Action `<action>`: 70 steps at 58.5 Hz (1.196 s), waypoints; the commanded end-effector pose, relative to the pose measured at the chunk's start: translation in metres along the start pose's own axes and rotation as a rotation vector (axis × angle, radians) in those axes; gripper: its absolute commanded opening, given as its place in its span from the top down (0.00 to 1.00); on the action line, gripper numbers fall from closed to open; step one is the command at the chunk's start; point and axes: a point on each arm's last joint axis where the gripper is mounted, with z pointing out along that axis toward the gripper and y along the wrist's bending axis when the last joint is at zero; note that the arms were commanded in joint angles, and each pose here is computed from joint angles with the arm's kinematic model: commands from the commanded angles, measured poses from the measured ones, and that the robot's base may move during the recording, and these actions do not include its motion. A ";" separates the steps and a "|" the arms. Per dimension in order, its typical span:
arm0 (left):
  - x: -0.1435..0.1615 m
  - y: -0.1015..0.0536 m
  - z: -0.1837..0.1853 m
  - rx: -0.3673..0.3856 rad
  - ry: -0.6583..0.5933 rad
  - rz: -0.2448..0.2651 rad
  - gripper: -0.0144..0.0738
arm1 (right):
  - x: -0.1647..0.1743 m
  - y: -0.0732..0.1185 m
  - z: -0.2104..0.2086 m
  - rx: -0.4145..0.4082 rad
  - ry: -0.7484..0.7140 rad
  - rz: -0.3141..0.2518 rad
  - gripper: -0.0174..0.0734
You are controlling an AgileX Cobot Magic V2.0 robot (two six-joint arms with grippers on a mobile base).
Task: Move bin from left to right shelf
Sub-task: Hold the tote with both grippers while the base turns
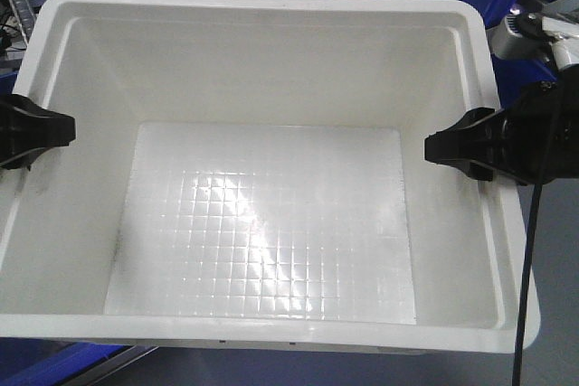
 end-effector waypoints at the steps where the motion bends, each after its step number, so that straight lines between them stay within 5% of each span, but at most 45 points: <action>1: -0.018 -0.009 -0.017 0.048 -0.162 -0.009 0.84 | -0.018 0.009 -0.019 -0.025 -0.162 -0.035 0.81; 70: -0.018 -0.009 -0.017 0.048 -0.162 -0.009 0.84 | -0.017 0.009 -0.019 -0.030 -0.146 -0.035 0.81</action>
